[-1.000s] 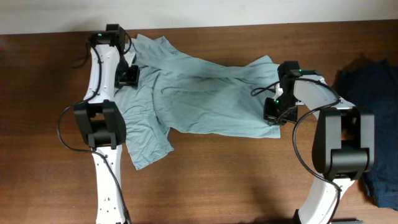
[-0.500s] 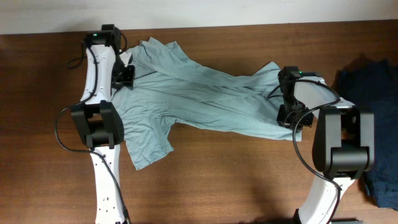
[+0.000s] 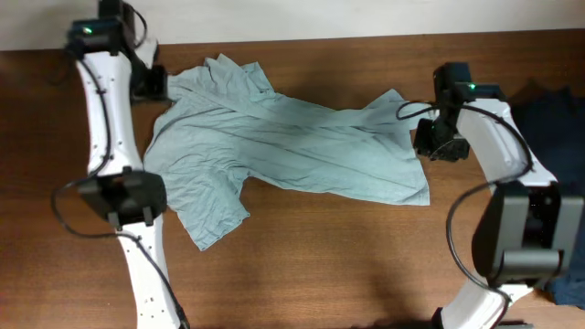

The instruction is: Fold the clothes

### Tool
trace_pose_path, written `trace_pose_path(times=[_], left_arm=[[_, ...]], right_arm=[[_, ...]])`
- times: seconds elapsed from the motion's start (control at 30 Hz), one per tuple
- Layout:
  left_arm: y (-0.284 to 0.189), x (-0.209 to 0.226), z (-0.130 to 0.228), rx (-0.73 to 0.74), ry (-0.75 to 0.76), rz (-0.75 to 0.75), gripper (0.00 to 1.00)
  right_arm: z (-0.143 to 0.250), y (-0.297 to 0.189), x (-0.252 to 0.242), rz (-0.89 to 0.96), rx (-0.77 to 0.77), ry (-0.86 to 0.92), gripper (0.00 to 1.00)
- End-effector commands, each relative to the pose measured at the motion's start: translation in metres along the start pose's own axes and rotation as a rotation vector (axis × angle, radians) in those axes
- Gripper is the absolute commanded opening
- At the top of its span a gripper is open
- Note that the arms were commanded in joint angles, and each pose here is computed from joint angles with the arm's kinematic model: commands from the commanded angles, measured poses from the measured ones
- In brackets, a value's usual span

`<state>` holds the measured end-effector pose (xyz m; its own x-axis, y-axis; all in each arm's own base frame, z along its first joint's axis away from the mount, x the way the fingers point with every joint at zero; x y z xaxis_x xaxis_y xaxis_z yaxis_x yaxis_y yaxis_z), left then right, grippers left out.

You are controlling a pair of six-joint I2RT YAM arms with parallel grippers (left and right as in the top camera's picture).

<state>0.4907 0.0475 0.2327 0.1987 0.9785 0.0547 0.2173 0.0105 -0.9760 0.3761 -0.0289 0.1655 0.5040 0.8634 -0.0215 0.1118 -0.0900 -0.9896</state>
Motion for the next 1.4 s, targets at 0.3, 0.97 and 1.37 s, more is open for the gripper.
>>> trace_pose_path(times=[0.3, 0.97, 1.37], left_arm=[[-0.173, -0.063, 0.022, -0.349, 0.124, -0.122, 0.5], [-0.036, -0.102, 0.117, 0.004, 0.03, 0.048, 0.6], [0.07, -0.097, 0.163, 0.018, -0.095, 0.13, 0.35]], right_arm=[[0.015, -0.012, 0.01, -0.173, 0.121, -0.093, 0.32], [0.017, -0.013, 0.015, -0.238, 0.145, -0.1, 0.34], [0.017, 0.005, 0.018, -0.263, 0.124, -0.078, 0.34]])
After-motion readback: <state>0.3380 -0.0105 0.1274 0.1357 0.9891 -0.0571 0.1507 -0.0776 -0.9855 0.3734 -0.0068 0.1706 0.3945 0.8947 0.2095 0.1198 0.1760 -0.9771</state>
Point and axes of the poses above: each gripper's point midway between its finger pads, its own y axis out along the fingers, its own x axis along the line the jaws close on, z = x × y, the point moved 9 cm from there along -y, back along the fingers, and after that the axes turned 11 degrees about y, right-handed, at the moved point
